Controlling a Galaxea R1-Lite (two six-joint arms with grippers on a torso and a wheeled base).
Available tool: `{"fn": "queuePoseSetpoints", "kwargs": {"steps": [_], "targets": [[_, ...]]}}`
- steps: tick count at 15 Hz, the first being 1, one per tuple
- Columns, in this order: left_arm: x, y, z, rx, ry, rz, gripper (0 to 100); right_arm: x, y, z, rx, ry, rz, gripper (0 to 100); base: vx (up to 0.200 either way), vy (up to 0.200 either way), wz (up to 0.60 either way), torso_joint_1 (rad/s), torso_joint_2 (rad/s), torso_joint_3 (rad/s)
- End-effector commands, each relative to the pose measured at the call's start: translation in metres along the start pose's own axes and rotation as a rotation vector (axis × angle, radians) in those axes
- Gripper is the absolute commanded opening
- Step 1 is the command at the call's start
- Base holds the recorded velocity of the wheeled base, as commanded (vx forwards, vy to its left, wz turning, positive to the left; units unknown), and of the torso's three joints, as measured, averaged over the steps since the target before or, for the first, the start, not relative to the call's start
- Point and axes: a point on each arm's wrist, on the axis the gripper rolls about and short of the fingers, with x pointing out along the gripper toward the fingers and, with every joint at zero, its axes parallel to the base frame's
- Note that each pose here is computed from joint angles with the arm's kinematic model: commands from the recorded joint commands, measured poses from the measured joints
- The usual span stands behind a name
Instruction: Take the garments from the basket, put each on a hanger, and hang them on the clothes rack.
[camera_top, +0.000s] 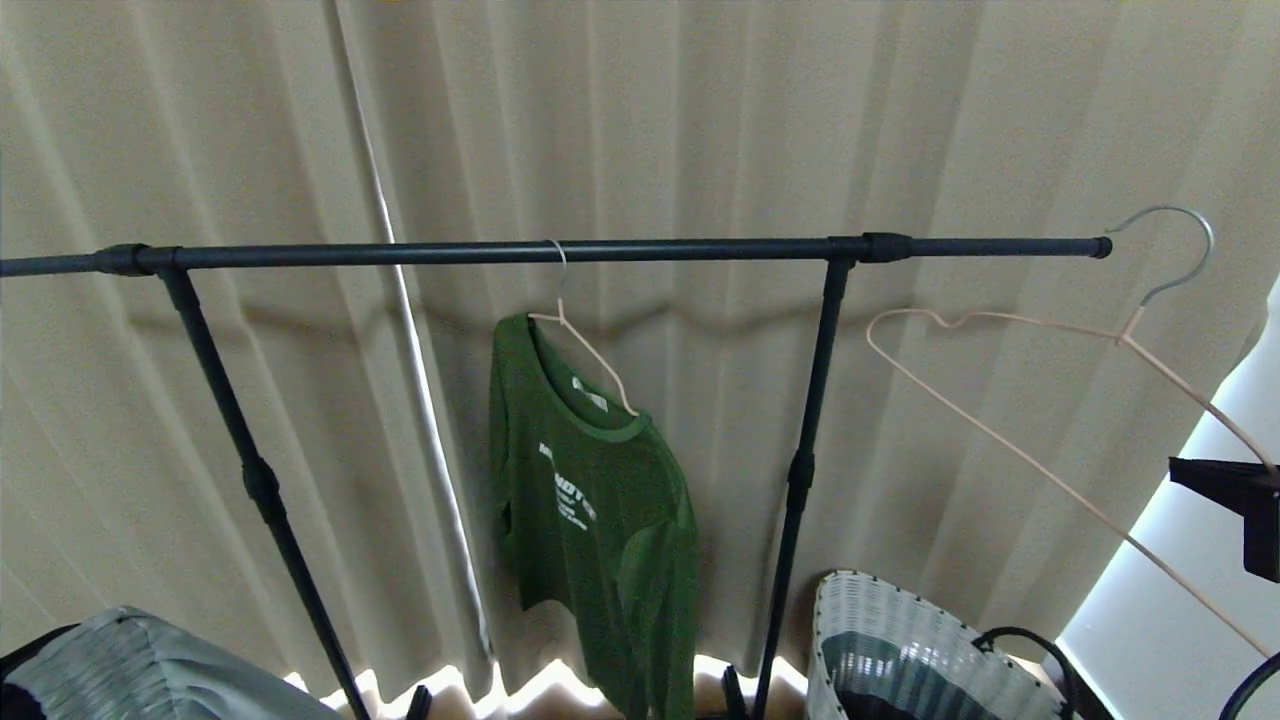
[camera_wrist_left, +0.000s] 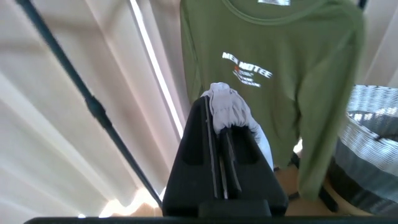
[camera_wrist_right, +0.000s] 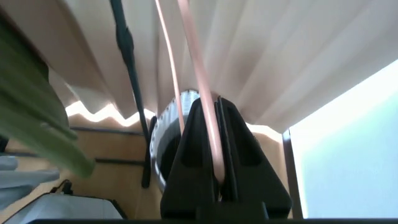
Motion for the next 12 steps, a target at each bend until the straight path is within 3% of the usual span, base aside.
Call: {"fn": "queuePoseSetpoints", "kwargs": {"steps": [1,5,12], "targets": [[-0.002,0.0,0.001,0.0,-0.012,0.003,0,-0.004,0.0,-0.002,0.001,-0.008,-0.003,0,-0.2,0.0,0.0,0.002,0.0,0.002],[-0.002,0.001,0.004,0.001,-0.021,0.004,0,-0.006,0.001,-0.011,-0.001,0.007,0.0,0,-0.2,0.0,0.0,-0.001,0.0,0.002],[-0.002,-0.001,0.003,0.004,-0.023,-0.034,0,-0.007,0.003,-0.024,-0.002,0.035,0.012,0,0.0,0.0,0.0,0.0,0.0,0.0]]}}
